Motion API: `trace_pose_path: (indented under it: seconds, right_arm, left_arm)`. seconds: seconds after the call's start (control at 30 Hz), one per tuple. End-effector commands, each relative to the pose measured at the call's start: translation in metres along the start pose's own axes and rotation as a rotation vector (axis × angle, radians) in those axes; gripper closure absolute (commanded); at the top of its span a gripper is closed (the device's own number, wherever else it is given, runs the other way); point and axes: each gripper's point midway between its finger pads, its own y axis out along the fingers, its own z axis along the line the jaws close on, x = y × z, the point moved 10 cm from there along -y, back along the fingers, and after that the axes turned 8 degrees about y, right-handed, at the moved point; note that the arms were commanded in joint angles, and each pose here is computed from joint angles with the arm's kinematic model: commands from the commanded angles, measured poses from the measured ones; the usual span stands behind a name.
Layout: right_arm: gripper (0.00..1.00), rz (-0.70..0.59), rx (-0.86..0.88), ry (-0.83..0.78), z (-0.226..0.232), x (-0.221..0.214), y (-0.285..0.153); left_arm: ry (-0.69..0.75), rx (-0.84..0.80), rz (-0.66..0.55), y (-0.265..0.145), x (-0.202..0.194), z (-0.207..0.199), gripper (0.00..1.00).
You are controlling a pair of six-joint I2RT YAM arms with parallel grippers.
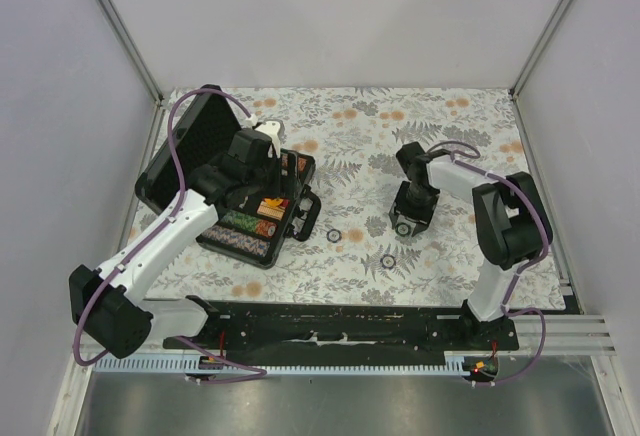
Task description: Pack up texas hold em set
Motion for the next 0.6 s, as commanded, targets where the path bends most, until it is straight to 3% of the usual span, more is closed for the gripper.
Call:
trace_pose_path:
  seconds: [0.0,0.3,0.57]
  right_arm:
    - [0.41,-0.015,0.007,0.031,-0.003,-0.001,0.019]
    - [0.65,0.007,0.024,0.03,0.0,-0.001,0.022]
    - [0.69,-0.024,0.12,0.027,0.011,0.004,-0.015]
  left_arm:
    - [-0.028,-0.026,-0.032,-0.001,0.007,-0.003,0.15]
    - [-0.045,-0.07,-0.025,-0.002,0.005,-0.007,0.16]
    - [-0.094,-0.182,-0.032,0.002,0.0,-0.017,0.16]
